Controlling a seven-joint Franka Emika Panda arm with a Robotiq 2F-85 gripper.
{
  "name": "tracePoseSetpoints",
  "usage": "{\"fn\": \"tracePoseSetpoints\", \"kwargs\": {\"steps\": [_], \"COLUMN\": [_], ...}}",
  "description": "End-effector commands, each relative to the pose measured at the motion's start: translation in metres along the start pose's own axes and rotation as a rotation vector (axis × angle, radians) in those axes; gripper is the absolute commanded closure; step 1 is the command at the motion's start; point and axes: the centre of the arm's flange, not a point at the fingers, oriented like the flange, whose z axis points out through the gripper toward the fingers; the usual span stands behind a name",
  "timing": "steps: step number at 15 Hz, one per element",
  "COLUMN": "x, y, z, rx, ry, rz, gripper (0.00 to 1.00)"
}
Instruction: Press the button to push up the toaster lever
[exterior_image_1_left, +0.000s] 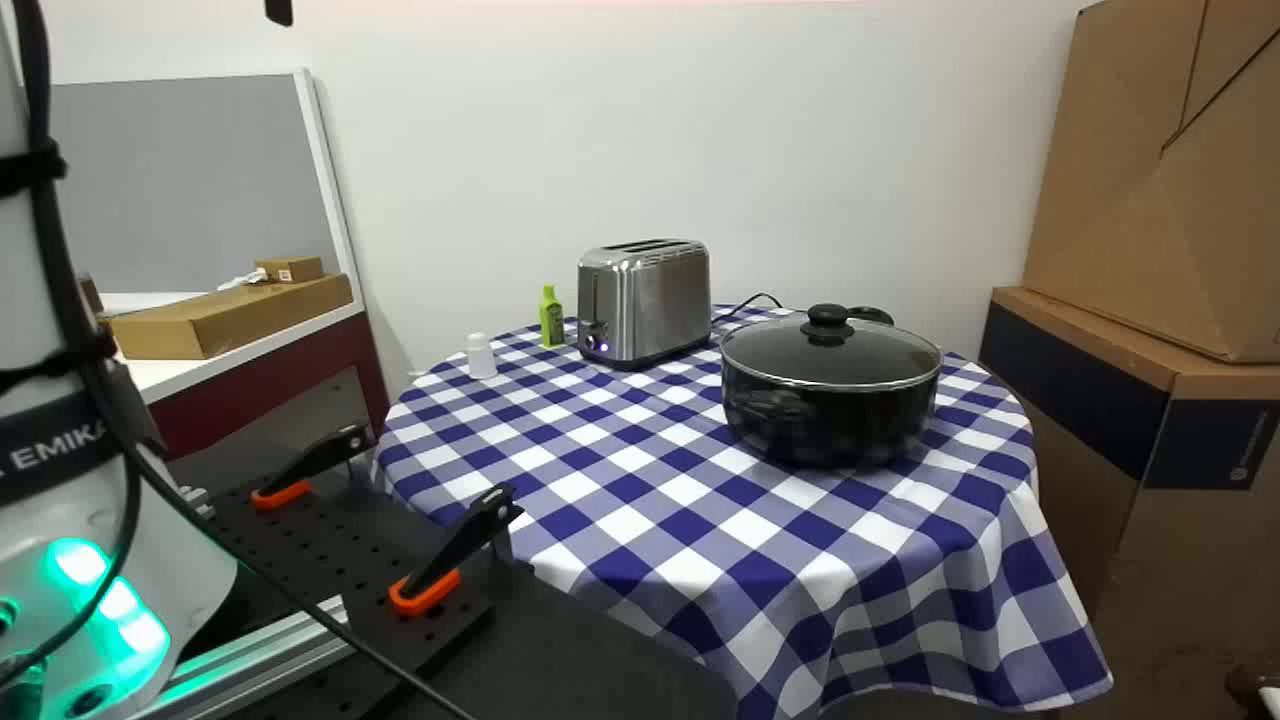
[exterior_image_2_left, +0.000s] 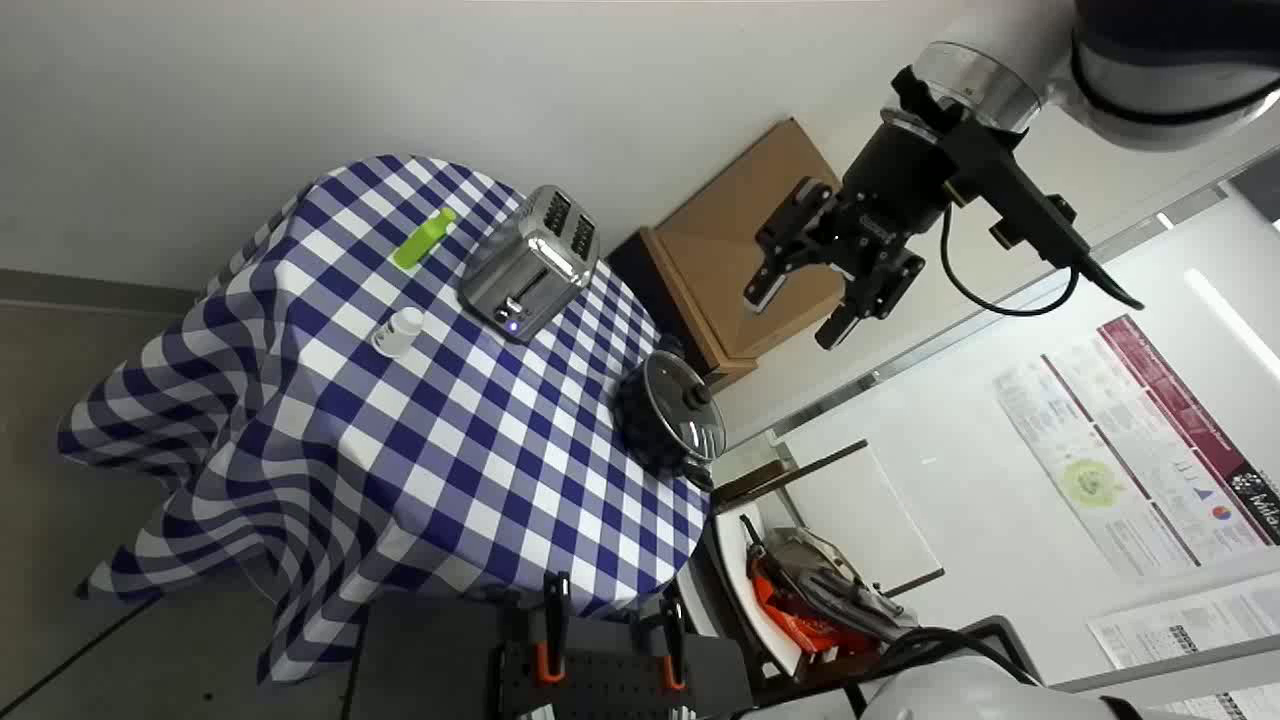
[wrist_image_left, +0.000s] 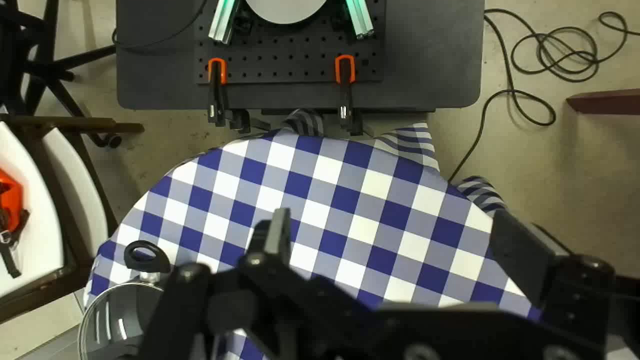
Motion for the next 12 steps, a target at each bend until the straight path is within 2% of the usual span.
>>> {"fn": "tracePoseSetpoints", "kwargs": {"steps": [1,3,7,9,12], "x": [0.0,0.004,0.004,0.004,0.013], "y": [0.0,0.005,0.006,0.004,0.003], "z": [0.0,-0.002,-0.003,0.0,0.009], "rx": [0.0,-0.023,-0.177,-0.191,-0.129], "ry": [0.001,0.009,0.098,0.135,0.204], "rz": [0.0,-0.037,-0.003,0.013,0.063], "gripper": [0.0,0.0,0.0,0.0,0.0]}}
